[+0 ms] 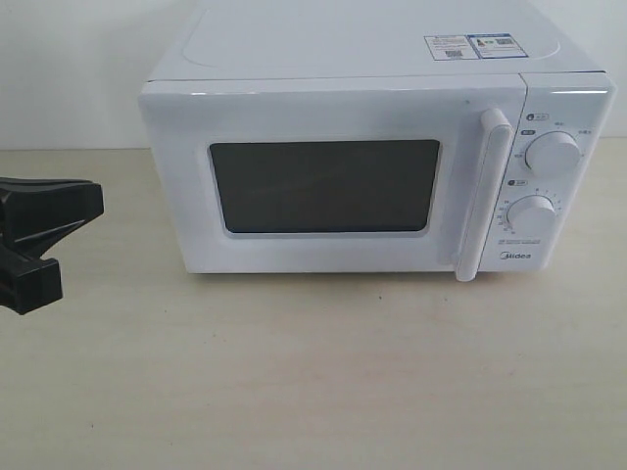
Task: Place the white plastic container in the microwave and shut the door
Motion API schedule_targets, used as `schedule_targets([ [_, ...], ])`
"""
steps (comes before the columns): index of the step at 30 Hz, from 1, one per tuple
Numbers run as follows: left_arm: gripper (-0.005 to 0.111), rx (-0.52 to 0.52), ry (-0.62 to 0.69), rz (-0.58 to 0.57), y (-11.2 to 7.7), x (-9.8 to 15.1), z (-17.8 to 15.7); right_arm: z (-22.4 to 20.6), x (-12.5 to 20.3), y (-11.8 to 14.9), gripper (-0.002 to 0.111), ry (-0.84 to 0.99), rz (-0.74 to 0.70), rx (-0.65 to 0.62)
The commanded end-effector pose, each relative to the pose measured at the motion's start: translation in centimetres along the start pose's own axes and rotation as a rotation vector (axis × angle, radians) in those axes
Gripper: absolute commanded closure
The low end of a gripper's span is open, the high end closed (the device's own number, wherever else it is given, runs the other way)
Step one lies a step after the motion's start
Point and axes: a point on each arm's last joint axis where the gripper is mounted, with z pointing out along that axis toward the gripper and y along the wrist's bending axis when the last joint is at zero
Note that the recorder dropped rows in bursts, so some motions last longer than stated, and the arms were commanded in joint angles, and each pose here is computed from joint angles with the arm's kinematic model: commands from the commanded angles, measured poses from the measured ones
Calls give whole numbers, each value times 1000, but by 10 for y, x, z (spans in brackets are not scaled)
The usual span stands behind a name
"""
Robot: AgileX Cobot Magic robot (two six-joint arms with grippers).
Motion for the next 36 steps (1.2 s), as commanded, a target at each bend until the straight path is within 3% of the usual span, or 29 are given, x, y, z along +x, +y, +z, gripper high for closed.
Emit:
schedule_targets([
  [1,102,-11,-2,-13,1,-2,1,0,0,0,109,-6,-9,-2],
  [36,102,-11,-2,-13,1,-2,1,0,-1,3,109,-10,32,-34],
])
